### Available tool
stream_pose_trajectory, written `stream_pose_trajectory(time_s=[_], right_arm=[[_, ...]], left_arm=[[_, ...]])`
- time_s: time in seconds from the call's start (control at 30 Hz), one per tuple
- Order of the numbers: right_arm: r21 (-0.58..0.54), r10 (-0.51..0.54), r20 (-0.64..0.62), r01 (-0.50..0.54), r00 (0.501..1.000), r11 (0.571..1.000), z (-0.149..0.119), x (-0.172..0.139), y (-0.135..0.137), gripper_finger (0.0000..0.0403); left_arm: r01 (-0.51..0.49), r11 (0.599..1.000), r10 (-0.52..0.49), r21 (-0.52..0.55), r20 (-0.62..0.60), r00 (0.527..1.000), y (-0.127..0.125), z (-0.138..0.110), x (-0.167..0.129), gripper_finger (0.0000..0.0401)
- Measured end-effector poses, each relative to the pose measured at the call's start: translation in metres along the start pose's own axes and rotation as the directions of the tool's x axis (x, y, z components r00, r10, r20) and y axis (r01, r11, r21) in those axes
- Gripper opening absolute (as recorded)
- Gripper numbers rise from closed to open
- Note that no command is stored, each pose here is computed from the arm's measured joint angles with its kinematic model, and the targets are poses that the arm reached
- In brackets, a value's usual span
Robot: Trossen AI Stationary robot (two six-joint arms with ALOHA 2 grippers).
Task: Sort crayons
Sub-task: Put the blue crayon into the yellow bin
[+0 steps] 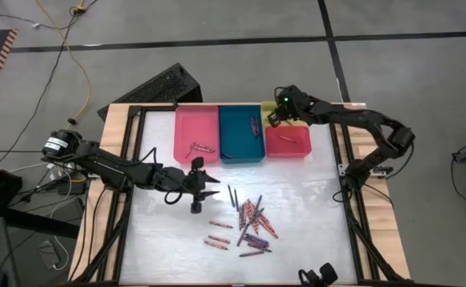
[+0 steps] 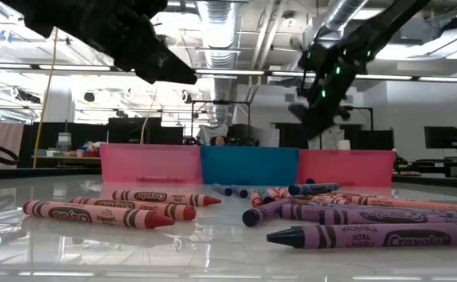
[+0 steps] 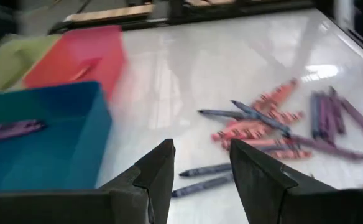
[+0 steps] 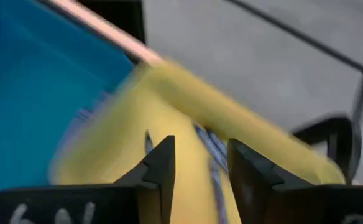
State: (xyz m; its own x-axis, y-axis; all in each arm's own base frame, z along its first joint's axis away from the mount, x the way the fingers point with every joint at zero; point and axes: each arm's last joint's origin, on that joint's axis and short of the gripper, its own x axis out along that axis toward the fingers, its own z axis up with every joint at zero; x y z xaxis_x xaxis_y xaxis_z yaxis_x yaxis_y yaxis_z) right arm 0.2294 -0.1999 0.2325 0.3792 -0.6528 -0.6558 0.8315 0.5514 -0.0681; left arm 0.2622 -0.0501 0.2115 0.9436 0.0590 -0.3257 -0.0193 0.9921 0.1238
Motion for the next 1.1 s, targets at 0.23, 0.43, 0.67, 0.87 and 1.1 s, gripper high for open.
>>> stream_pose_trajectory(time_s=[0.23, 0.43, 0.67, 0.87, 1.1], right_arm=[[0.000, 0.173, 0.223, -0.177, 0.959, 0.984, 0.024, -0.074, 0.013, 0.0145], [-0.067, 0.313, 0.375, -0.311, 0.873, 0.948, 0.025, -0.135, 0.026, 0.0144], [-0.138, 0.433, 0.433, -0.417, 0.790, 0.898, 0.018, -0.173, 0.037, 0.0142], [-0.181, 0.487, 0.438, -0.457, 0.756, 0.871, 0.014, -0.184, 0.046, 0.0141], [-0.204, 0.515, 0.415, -0.475, 0.750, 0.856, 0.010, -0.187, 0.051, 0.0141]], left_arm=[[0.135, 0.986, -0.134, 0.097, -0.013, 0.991, -0.002, -0.001, 0.000, 0.0146], [0.193, 0.960, -0.184, 0.203, -0.063, 0.981, 0.005, 0.014, 0.003, 0.0146], [0.213, 0.935, -0.209, 0.285, -0.047, 0.977, 0.014, 0.037, 0.006, 0.0146], [0.273, 0.911, -0.237, 0.310, -0.149, 0.960, 0.020, 0.035, 0.031, 0.0146], [0.338, 0.874, -0.229, 0.349, -0.318, 0.920, 0.024, 0.026, 0.076, 0.0146]])
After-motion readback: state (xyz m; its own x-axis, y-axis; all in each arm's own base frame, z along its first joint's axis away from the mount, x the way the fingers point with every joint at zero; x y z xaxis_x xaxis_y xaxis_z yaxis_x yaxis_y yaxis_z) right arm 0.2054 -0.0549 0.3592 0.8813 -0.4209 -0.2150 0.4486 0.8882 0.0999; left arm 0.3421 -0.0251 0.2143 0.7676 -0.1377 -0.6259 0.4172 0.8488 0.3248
